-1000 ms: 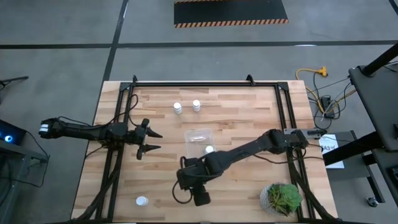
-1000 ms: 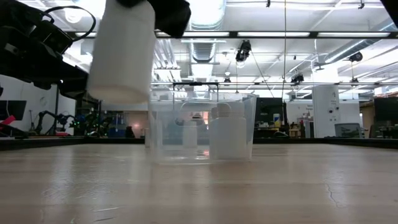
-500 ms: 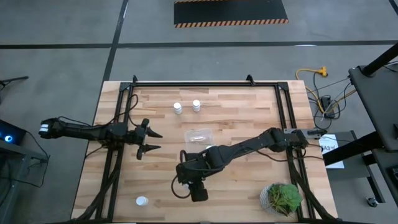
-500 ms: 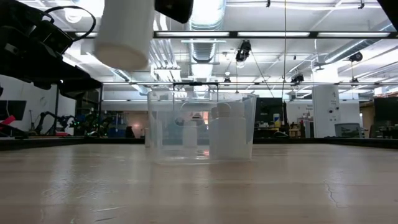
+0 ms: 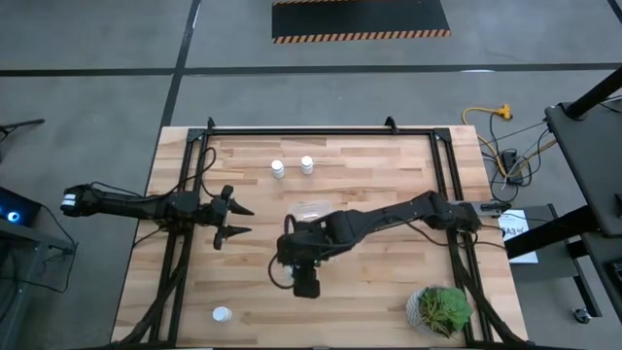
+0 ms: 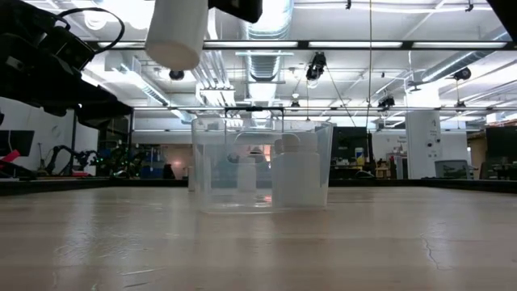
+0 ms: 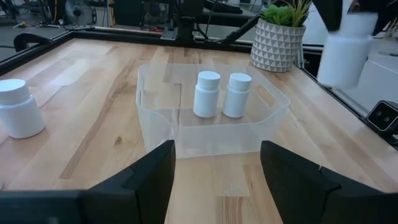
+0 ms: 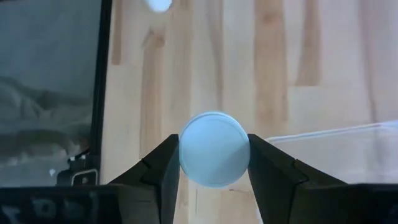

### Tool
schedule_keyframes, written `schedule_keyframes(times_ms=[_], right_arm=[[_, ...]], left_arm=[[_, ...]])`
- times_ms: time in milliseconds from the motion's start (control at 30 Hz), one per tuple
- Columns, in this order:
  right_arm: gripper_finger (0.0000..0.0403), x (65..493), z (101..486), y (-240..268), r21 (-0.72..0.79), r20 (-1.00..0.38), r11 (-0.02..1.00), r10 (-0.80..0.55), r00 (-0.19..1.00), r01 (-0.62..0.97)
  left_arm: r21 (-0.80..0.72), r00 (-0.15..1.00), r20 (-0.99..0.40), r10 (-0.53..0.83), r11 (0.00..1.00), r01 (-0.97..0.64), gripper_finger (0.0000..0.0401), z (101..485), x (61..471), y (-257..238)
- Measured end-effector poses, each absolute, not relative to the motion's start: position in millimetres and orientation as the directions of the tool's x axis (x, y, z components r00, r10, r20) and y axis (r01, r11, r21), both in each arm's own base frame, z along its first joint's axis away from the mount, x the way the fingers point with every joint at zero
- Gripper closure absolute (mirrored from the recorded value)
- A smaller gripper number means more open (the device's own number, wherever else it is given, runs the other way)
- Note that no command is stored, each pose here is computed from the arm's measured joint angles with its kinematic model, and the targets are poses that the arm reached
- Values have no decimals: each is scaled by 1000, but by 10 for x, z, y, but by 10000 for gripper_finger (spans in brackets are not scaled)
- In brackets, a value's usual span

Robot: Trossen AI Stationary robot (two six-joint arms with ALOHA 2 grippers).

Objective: Pick and place pill bottles into a basket
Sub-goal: Put the white pill bottle into the transparent bin

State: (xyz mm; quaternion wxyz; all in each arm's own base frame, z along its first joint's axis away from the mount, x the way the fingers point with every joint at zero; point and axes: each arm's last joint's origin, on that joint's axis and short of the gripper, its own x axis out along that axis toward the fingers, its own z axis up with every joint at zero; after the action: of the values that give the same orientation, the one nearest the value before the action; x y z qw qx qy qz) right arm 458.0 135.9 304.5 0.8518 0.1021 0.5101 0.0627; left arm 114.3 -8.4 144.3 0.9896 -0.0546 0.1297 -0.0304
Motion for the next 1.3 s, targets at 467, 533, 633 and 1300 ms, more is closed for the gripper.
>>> schedule_keyframes(times_ms=[467,533,633,1300], right_arm=[[259,4386,3371,726,148,-891,970,46,452,193],[259,4370,3360,648,129,-904,972,34,426,198],[259,4357,3356,563,91,-913,978,7,407,185],[259,4422,3046,162,-37,-937,996,-65,342,87]], left_arm=[[-116,965,-253,-74,992,46,182,1443,1143,-84],[-116,965,-253,-74,992,46,182,1443,1143,-84],[-116,965,-253,-74,992,46,182,1443,1143,-84],[-116,965,-253,-74,992,46,182,1443,1143,-84]])
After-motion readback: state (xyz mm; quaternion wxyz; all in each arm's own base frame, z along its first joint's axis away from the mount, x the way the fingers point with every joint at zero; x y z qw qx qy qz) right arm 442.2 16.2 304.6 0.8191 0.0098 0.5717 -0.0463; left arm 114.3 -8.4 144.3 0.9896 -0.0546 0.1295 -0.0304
